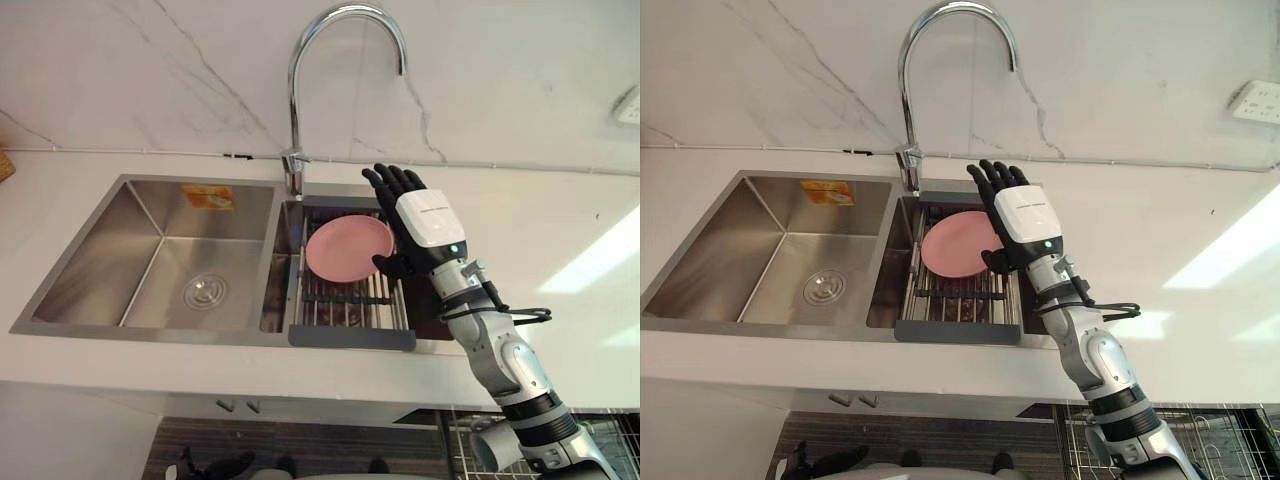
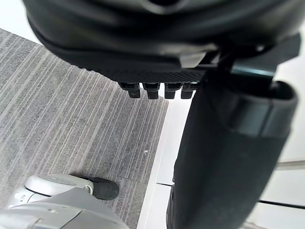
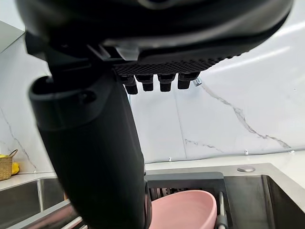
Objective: Walk over to the sink, pick up the cup, carry it to the dishwasher, place the cup inside the dishwasher, then close the dishwasher door
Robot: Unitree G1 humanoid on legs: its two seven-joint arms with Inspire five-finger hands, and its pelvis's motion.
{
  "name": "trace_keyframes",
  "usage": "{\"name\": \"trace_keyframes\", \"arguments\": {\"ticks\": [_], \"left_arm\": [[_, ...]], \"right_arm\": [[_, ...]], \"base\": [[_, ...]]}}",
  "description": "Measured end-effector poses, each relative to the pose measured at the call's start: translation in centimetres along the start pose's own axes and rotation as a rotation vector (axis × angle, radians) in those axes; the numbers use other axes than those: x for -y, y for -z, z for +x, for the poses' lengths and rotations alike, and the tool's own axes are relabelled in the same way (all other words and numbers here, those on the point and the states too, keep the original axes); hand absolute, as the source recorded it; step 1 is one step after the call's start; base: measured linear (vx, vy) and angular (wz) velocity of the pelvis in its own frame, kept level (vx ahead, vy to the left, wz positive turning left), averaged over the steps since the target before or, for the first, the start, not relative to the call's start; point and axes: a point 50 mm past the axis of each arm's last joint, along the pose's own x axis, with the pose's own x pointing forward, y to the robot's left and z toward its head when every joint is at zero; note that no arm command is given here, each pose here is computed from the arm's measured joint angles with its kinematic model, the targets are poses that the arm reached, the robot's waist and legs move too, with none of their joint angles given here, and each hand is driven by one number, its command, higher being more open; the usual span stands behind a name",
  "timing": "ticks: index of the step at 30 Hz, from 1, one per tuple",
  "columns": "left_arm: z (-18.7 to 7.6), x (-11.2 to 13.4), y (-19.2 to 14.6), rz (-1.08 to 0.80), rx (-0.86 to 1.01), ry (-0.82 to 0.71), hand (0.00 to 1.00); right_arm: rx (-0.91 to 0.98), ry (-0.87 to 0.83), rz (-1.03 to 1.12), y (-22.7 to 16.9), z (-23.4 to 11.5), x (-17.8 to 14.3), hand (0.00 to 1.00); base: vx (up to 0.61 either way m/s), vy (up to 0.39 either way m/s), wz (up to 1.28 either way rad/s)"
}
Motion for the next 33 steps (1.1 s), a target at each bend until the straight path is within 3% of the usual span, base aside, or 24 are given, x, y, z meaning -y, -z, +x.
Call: {"name": "trace_keyframes", "arguments": {"ticks": [9, 19, 30, 31, 33], "left_arm": [[-0.2, 0.7, -0.4, 0.050, 0.005, 0.059, 1.00], [-0.1, 0.7, -0.6, 0.060, 0.010, 0.062, 1.00], [0.0, 0.4, -0.4, 0.056, 0.025, 0.055, 1.00], [0.0, 0.4, -0.3, 0.055, 0.024, 0.054, 1.00], [0.0, 0.3, -0.1, 0.059, 0.017, 0.051, 1.00]], "right_arm": [[-0.030, -0.149, 0.027, 0.4, -0.7, -2.0, 1.00], [-0.168, -0.320, 0.049, 1.4, -1.7, -7.3, 1.00], [-0.241, -0.290, -0.047, 2.0, -1.0, -8.8, 1.00], [-0.243, -0.289, -0.063, 2.1, -0.8, -8.9, 0.00], [-0.248, -0.283, -0.088, 2.2, -0.6, -9.1, 0.00]], "base": [[-0.03, -0.014, 0.04], [-0.04, -0.022, 0.12], [-0.07, -0.017, 0.12], [-0.09, -0.025, 0.12], [-0.09, -0.025, 0.13]]}}
